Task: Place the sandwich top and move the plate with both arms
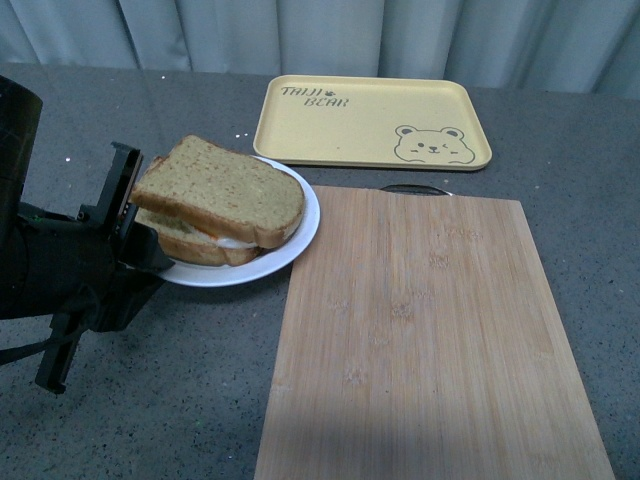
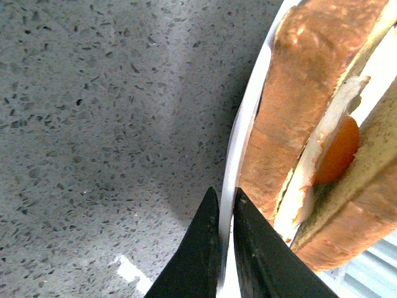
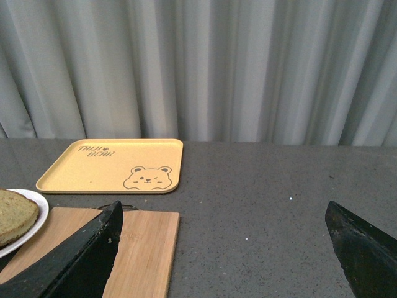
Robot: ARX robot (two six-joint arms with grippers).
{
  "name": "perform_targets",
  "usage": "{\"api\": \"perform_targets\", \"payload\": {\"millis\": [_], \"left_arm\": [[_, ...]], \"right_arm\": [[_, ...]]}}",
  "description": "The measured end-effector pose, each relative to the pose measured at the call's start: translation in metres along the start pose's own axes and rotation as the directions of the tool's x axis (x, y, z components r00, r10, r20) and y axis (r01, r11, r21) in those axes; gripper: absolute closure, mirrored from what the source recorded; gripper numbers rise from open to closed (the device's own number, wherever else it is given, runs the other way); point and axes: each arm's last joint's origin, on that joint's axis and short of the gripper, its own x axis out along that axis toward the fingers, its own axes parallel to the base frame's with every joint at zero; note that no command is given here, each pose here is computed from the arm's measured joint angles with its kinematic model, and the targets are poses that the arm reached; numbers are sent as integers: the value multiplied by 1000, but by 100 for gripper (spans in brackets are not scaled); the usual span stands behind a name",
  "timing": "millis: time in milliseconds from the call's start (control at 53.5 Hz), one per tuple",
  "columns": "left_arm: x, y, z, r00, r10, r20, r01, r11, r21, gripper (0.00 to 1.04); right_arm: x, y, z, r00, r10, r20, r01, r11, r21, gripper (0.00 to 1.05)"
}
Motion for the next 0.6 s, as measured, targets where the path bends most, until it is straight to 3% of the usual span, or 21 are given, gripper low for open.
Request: {"api": "perform_targets", "payload": {"millis": [336, 598], "left_arm": [[-15, 10, 1, 978, -208, -4, 207, 975, -83, 101], [-24, -4, 1, 908, -418, 14, 416, 900, -130, 101]], "right_arm": [[0, 0, 0, 1000, 0, 0, 0, 1000, 0, 9], [0, 0, 0, 1000, 0, 0, 0, 1000, 0, 9]]}}
